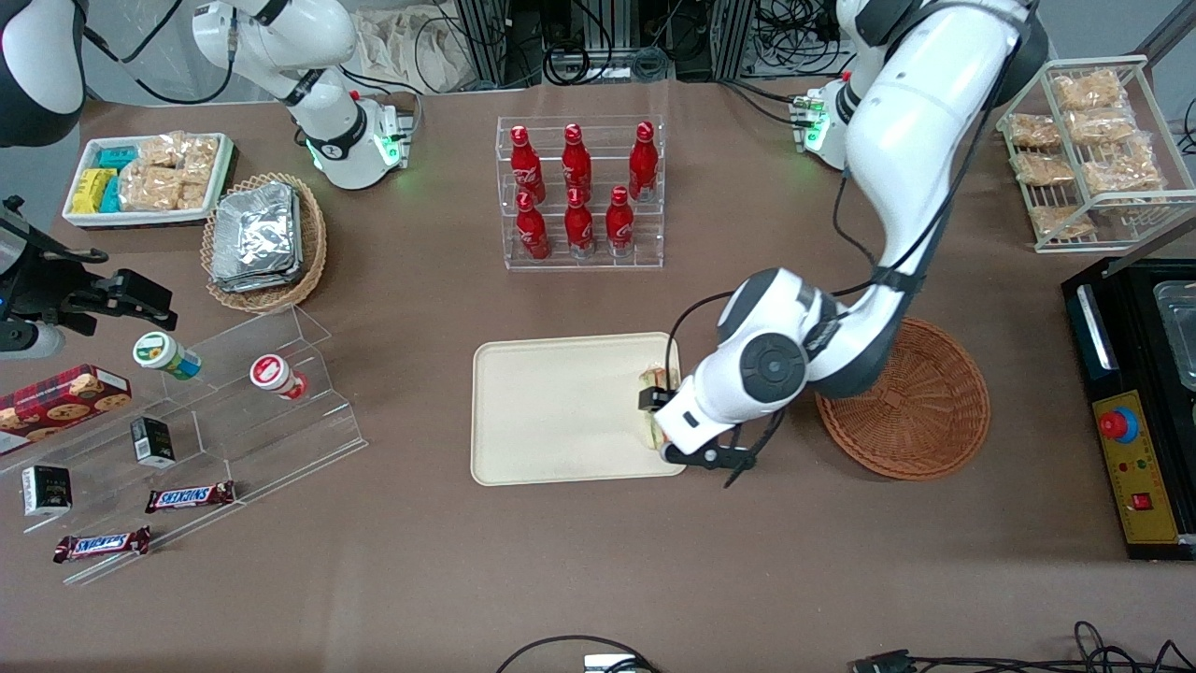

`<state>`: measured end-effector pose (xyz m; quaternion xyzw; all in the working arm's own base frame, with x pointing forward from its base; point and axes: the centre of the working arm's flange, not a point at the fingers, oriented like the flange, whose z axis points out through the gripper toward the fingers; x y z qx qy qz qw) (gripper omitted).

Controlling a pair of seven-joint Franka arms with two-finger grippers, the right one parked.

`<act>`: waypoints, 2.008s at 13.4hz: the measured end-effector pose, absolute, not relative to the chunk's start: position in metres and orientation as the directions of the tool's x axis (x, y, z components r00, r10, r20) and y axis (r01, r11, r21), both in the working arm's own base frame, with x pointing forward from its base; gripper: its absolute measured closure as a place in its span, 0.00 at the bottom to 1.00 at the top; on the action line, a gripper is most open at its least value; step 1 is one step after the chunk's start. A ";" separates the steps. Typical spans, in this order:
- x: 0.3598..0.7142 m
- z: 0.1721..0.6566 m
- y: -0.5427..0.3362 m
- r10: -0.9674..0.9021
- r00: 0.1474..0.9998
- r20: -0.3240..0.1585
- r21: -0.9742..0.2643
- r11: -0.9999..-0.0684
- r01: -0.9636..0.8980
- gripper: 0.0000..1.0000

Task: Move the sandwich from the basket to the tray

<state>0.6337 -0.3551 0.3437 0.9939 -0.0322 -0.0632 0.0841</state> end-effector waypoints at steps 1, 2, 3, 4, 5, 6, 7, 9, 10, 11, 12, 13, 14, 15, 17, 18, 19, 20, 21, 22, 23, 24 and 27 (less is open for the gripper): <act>0.636 0.370 -0.335 -0.058 0.989 -0.133 0.149 -0.988 -0.038 0.00; 0.637 0.394 -0.313 -0.037 0.989 -0.145 0.128 -0.992 -0.019 0.00; 0.638 0.418 -0.289 -0.012 0.988 -0.155 0.108 -0.994 0.005 0.00; 0.637 0.440 -0.266 0.013 0.986 -0.165 0.089 -0.996 0.027 0.00; 0.634 0.460 -0.245 0.036 0.984 -0.175 0.071 -0.996 0.049 0.00; 0.630 0.479 -0.228 0.057 0.982 -0.182 0.055 -0.996 0.068 0.00; 0.625 0.497 -0.213 0.073 0.980 -0.186 0.042 -0.996 0.082 0.00; 0.611 0.532 -0.194 0.084 0.980 -0.180 0.023 -0.996 0.089 0.00; 0.603 0.549 -0.186 0.084 0.981 -0.175 0.014 -0.996 0.087 0.00; 0.595 0.564 -0.176 0.078 0.981 -0.179 0.003 -0.997 0.080 0.00; 0.587 0.576 -0.164 0.068 0.979 -0.190 -0.009 -0.998 0.067 0.00; 0.582 0.585 -0.150 0.055 0.978 -0.201 -0.022 -0.998 0.052 0.00; 0.579 0.590 -0.136 0.038 0.978 -0.206 -0.033 -0.999 0.032 0.00; 0.578 0.593 -0.125 0.019 0.978 -0.210 -0.045 -0.999 0.010 0.00; 0.574 0.593 -0.116 0.000 0.973 -0.230 -0.067 -0.998 -0.016 0.00; 0.571 0.591 -0.116 -0.001 0.970 -0.243 -0.074 -0.997 -0.019 0.00; 0.570 0.587 -0.114 -0.002 0.967 -0.254 -0.078 -0.997 -0.023 0.00; 0.568 0.582 -0.109 -0.017 0.964 -0.267 -0.078 -0.996 -0.039 0.00; 0.567 0.578 -0.100 -0.039 0.960 -0.277 -0.072 -0.996 -0.061 0.00; 0.567 0.575 -0.087 -0.056 0.958 -0.281 -0.065 -0.995 -0.077 0.00; 0.565 0.574 -0.073 -0.066 0.957 -0.282 -0.059 -0.995 -0.086 0.00; 0.562 0.573 -0.062 -0.069 0.957 -0.282 -0.057 -0.994 -0.089 0.00; 0.550 0.569 -0.056 -0.073 0.963 -0.258 -0.068 -0.993 -0.094 0.01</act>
